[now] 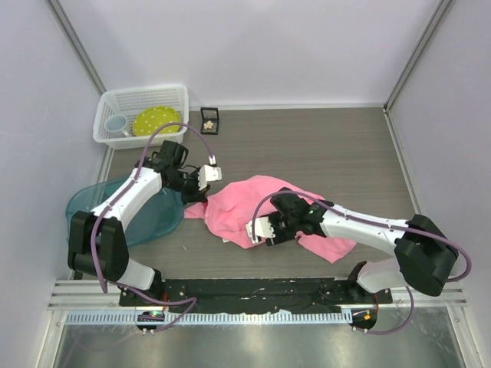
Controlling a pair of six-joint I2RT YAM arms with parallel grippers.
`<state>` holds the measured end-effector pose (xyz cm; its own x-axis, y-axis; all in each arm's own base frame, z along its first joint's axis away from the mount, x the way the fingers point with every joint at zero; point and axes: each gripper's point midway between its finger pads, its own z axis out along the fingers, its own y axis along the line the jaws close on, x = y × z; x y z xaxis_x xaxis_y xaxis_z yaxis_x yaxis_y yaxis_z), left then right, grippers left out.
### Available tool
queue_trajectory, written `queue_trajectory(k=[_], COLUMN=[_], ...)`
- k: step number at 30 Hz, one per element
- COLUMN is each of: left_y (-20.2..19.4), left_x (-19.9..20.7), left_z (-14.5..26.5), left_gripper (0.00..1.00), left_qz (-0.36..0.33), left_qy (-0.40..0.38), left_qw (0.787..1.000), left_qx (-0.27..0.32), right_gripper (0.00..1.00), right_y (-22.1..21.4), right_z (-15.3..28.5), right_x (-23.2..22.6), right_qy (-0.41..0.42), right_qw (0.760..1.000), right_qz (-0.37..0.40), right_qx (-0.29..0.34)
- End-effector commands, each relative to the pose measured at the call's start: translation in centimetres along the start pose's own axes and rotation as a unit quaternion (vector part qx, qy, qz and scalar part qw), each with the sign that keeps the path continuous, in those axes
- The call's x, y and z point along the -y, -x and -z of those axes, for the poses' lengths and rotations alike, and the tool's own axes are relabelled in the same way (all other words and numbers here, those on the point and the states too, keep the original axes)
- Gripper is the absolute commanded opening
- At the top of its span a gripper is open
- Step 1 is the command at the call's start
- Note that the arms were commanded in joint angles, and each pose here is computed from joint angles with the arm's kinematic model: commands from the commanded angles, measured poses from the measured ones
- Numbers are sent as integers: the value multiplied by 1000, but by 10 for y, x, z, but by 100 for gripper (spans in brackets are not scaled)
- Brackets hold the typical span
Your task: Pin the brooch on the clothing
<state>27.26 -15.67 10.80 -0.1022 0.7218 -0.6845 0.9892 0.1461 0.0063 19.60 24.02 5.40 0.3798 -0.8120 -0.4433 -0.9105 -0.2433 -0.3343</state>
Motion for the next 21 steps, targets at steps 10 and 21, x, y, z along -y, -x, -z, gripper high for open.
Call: queue_trajectory(k=[10,21], left_y=[34,101], left_x=[-28,-12], left_z=[16,27], left_gripper=[0,0], left_qz=[53,75], left_qy=[33,-4], left_qw=[997,994], left_qx=[51,84], right_gripper=[1,1], right_y=[2,-80], right_z=[46,198], right_x=[73,147], right_qy=[-142,-307], right_qw=[988,902], right_qz=[-59,-300], right_qx=[-11,37])
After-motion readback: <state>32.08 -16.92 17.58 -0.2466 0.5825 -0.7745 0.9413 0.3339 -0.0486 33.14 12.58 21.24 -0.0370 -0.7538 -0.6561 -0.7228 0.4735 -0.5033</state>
